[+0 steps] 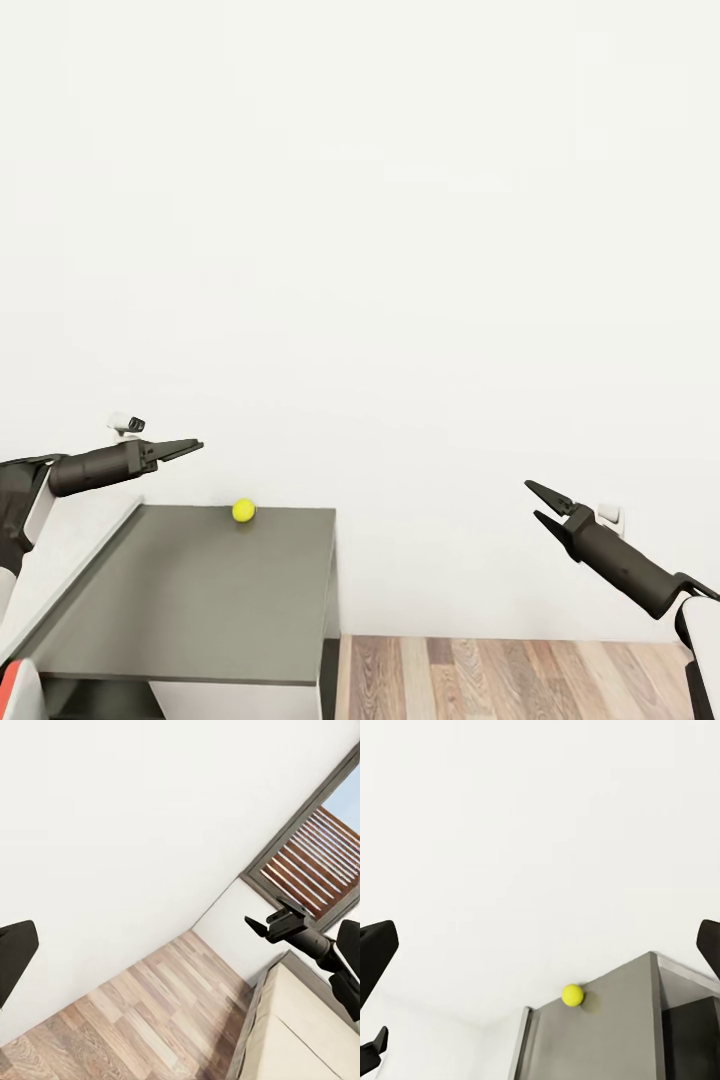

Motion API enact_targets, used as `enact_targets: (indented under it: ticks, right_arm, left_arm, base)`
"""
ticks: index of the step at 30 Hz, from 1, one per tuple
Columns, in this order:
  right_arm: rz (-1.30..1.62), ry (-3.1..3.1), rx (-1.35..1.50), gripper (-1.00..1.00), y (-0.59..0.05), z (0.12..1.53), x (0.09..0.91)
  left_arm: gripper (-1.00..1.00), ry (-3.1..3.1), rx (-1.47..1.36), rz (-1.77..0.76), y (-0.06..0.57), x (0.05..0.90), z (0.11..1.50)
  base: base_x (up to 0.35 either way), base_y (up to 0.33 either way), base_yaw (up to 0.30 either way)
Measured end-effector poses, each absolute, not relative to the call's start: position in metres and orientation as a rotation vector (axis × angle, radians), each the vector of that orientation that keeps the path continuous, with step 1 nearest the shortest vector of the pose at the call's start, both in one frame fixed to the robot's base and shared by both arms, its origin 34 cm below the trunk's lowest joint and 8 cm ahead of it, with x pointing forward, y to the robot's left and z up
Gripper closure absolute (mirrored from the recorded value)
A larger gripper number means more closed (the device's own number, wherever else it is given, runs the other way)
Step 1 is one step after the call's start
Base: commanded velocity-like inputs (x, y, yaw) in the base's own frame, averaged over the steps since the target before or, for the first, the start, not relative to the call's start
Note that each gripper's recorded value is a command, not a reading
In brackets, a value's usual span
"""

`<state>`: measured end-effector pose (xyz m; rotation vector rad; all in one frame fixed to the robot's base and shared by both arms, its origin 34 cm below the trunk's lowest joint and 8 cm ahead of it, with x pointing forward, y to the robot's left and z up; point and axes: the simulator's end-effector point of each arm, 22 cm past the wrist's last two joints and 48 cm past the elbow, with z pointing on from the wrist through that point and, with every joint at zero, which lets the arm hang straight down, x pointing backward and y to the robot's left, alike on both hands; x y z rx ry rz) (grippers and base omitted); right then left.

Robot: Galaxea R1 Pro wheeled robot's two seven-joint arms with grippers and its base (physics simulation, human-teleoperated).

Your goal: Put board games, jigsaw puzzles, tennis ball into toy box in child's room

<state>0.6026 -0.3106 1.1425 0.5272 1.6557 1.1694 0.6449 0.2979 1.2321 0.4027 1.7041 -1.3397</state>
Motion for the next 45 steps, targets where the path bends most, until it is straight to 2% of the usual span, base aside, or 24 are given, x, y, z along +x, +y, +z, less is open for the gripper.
enact_targets:
  ticks: [32,45]
  right_arm:
    - [1.169,1.657,0.529,-1.00,-0.3107,1.1417,0.6028]
    - [1.166,1.662,0.531,-1.00,-0.3104,1.1404,0.6034]
  left_arm:
    - [-1.00,1.704,0.404,-1.340,0.2976,0.6449,1.2318]
    - [-1.00,1.704,0.405,-1.340,0.2970,0.6453,1.2314]
  base:
    - [0.193,0.060,0.000]
    - [0.033,0.007,0.000]
